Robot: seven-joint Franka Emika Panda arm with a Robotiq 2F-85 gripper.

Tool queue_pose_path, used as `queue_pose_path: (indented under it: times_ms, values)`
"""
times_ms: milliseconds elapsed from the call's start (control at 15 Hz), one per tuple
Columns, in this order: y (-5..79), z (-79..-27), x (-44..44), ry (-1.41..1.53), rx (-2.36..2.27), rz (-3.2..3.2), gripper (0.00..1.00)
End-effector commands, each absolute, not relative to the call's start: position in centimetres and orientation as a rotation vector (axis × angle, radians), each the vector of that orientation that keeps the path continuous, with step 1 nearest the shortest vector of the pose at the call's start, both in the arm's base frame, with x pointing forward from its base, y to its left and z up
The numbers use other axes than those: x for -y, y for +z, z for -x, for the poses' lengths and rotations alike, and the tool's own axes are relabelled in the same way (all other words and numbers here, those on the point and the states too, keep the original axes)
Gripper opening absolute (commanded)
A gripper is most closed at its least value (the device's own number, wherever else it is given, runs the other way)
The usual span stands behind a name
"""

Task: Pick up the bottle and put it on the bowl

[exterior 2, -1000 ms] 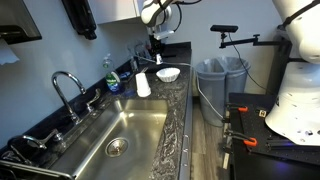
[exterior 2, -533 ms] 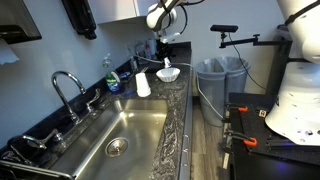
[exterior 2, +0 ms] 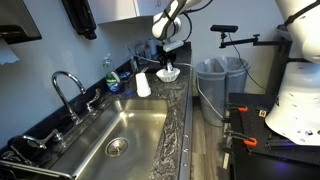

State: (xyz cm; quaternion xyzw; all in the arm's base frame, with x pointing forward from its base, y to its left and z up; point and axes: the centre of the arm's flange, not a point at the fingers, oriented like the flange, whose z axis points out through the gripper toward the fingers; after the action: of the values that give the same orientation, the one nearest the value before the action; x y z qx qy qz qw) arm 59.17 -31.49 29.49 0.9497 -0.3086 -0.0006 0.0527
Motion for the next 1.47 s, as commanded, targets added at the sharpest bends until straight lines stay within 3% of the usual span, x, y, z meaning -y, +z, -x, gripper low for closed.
queue_pose_path:
  times_ms: [0,1000,1067,1133,1200,1400]
  values:
    - [27.5,-59.0,31.5,0.115,1.010,-2.830,0.29]
    - [22.4,-59.7,32.4,0.270,1.060,-2.803,0.29]
    - [22.5,-59.7,32.5,0.272,1.068,-2.803,0.38]
    - [22.5,-59.7,32.6,0.272,1.074,-2.804,0.68]
    - [22.6,-59.7,32.6,0.274,1.080,-2.804,0.80]
    - [23.2,-59.6,32.6,0.290,1.092,-2.806,0.99]
